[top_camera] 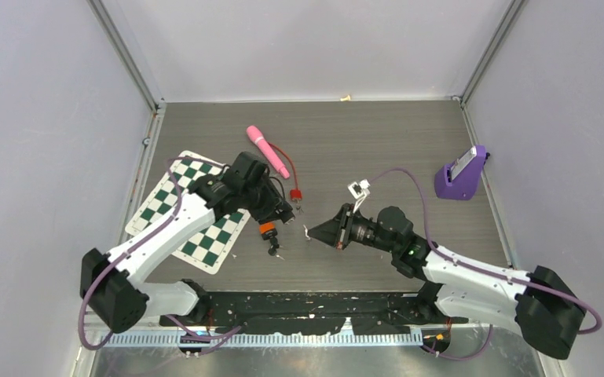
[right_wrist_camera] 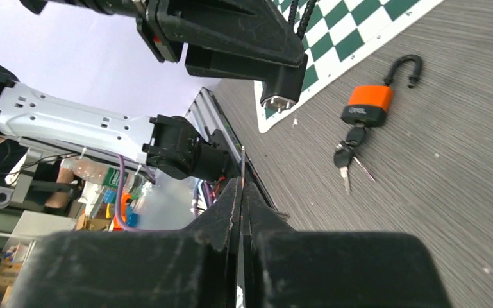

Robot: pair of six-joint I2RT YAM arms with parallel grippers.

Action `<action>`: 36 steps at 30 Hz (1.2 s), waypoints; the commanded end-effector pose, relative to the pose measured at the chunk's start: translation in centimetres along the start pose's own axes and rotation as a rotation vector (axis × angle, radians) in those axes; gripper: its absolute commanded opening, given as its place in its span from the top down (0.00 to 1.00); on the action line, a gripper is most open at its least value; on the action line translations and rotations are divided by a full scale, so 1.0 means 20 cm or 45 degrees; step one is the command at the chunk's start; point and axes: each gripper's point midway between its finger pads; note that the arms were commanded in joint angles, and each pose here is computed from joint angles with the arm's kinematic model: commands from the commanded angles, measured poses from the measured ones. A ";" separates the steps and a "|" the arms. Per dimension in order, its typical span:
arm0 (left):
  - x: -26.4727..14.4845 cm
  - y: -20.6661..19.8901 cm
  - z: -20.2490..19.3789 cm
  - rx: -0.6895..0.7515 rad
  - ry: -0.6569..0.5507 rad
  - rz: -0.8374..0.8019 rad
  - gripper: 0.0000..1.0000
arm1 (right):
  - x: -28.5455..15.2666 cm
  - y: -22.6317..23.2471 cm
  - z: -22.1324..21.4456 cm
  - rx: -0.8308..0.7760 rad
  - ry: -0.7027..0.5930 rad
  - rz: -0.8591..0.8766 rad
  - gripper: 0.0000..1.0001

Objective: Unlock with the key

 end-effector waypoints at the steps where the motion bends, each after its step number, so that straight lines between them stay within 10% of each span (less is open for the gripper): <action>1: -0.15 -0.10 0.08 -0.110 -0.106 -0.213 1.00 | 0.09 0.22 0.09 -0.035 -0.022 0.207 0.95; 36: -0.20 -0.13 0.11 -0.105 -0.118 -0.328 1.00 | 0.19 0.14 0.10 -0.003 0.025 0.068 0.95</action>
Point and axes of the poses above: each gripper's point midway between its finger pads, its own x axis out along the fingers, its own y axis along the line the jaws close on, z = x × y, and after that the axes turned 8 degrees about x, right-handed
